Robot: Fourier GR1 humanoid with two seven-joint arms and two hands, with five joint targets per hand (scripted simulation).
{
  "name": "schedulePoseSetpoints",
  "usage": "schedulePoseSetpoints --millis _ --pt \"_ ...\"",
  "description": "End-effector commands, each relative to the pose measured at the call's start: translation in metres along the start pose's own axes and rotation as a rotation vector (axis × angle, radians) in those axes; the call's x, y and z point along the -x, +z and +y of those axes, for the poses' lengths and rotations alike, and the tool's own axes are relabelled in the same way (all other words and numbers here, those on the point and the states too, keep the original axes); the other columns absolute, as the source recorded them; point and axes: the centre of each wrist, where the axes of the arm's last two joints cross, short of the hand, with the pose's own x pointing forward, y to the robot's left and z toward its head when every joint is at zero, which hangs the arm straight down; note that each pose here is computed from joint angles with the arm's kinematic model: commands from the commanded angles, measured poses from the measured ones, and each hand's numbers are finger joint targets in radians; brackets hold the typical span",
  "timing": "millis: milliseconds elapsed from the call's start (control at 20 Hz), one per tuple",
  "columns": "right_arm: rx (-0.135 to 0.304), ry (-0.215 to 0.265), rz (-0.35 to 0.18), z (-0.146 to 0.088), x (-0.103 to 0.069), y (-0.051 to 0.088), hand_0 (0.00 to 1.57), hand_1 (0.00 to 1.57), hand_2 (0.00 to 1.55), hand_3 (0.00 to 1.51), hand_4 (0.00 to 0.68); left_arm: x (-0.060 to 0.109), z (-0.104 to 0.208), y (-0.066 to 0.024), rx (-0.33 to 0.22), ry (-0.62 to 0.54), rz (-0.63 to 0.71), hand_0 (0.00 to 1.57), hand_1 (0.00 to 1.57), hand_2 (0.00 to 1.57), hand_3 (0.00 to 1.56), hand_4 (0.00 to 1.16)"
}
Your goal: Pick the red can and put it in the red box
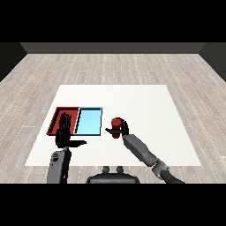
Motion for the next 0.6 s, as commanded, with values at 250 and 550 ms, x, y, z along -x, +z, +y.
schedulePoseSetpoints --millis 250,550 --pt "-0.001 0.059 0.028 0.009 -0.006 -0.002 1.53 1.53 1.47 1.41 0.546 0.000 0.006 0.0000 -0.003 -0.002 0.015 0.00 0.00 0.00 0.00 0.00" --pt "0.027 0.051 -0.073 -0.010 0.003 0.006 1.53 1.53 1.47 1.40 0.580 0.006 -0.003 -0.0071 -0.008 0.010 0.007 0.00 0.00 0.00 0.00 0.00"
